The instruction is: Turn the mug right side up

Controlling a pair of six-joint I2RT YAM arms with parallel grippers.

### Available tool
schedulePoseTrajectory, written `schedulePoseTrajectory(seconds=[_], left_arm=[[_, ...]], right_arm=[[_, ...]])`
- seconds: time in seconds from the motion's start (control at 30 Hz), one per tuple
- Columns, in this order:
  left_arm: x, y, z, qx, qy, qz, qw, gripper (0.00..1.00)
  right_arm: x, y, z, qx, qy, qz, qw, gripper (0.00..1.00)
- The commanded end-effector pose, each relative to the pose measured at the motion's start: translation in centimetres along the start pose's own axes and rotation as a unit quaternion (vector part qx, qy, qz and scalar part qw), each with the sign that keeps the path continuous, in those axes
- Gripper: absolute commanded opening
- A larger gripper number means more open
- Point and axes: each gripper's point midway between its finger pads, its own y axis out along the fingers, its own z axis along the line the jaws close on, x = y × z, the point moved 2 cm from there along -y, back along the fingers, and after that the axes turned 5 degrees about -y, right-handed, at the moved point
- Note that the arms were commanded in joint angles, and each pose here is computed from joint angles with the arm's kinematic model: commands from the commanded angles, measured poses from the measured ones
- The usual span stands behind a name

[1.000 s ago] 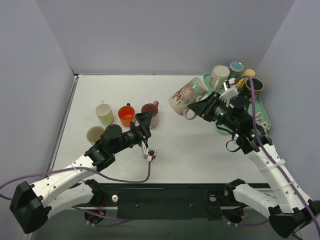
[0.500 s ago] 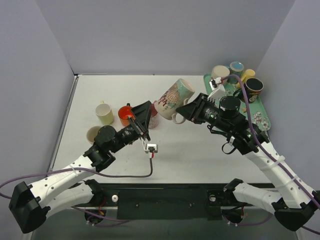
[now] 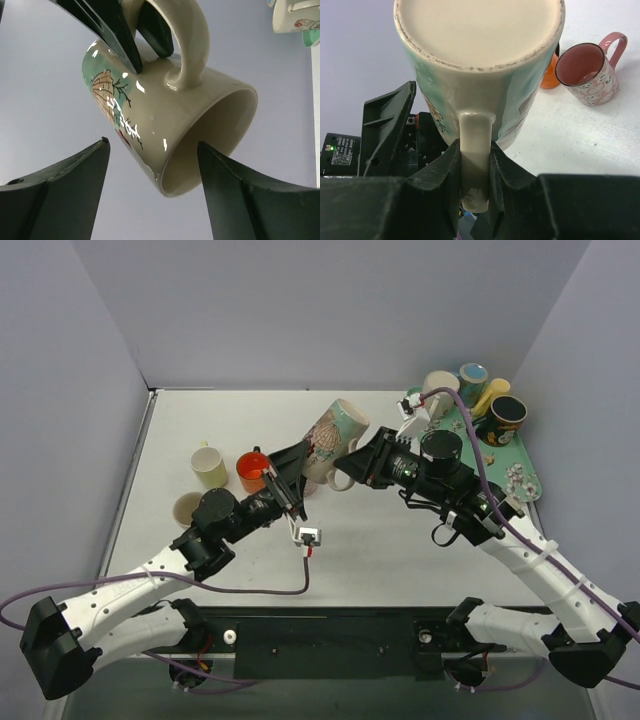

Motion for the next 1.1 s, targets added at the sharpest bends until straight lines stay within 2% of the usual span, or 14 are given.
schedulePoseTrajectory(seconds=[0.0,0.1,0.23,0.37,0.4,0.43,0.47,0.57,0.67,0.73,0.77,0.9,0.97,1.07], left_arm=[[0.4,0.5,3.2,0.045,-0.002,-0.010,0.999,0.80],[-0.2,0.6,4.3,0.056,-0.019,0.008,0.998,0.56],[-0.7,0.5,4.5,0.055,-0.032,0.024,0.998,0.01],[-1.3,0.1,4.7,0.025,-0.067,0.045,0.996,0.00],[-1.6,-0.1,1.1,-0.065,-0.103,0.063,0.991,0.00],[-2.3,-0.2,2.8,-0.064,-0.132,0.091,0.985,0.00],[-2.7,-1.0,-0.7,-0.147,-0.175,0.126,0.965,0.00],[-4.6,-4.1,-4.7,-0.276,-0.216,0.250,0.903,0.00],[-5.2,-6.5,-5.9,-0.337,-0.309,0.346,0.819,0.00],[-5.1,-8.7,-8.1,-0.400,-0.371,0.410,0.731,0.00],[-4.7,-10.2,-10.3,-0.446,-0.388,0.449,0.670,0.00],[-4.8,-12.2,-13.2,-0.484,-0.476,0.503,0.535,0.00],[-5.3,-12.5,-14.8,-0.469,-0.509,0.515,0.505,0.00],[-7.0,-13.3,-16.9,-0.451,-0.504,0.548,0.493,0.00]], right_arm=[[6.0,-1.2,5.5,0.095,-0.013,-0.105,0.990,0.00],[5.5,-0.9,5.3,0.095,-0.012,-0.098,0.991,0.00],[4.7,-0.2,4.3,0.080,-0.009,-0.089,0.993,0.00],[4.1,0.9,2.0,0.034,-0.012,-0.075,0.997,0.00],[3.7,0.9,0.3,-0.006,-0.017,-0.062,0.998,0.19],[4.0,0.7,-1.5,-0.053,-0.036,-0.072,0.995,0.30],[3.6,0.4,-3.1,-0.091,-0.041,-0.060,0.993,0.52],[4.2,-0.6,-7.4,-0.187,-0.059,-0.076,0.978,0.84],[4.1,-1.7,-11.2,-0.248,-0.054,-0.082,0.964,0.86],[3.7,-1.9,-12.6,-0.268,-0.052,-0.080,0.959,0.86],[3.3,-1.9,-13.1,-0.274,-0.053,-0.075,0.957,0.86],[2.3,-1.5,-14.4,-0.288,-0.059,-0.048,0.955,0.86],[2.0,-1.3,-15.2,-0.298,-0.059,-0.036,0.952,0.86],[2.0,-1.4,-16.7,-0.317,-0.047,-0.032,0.947,0.86]])
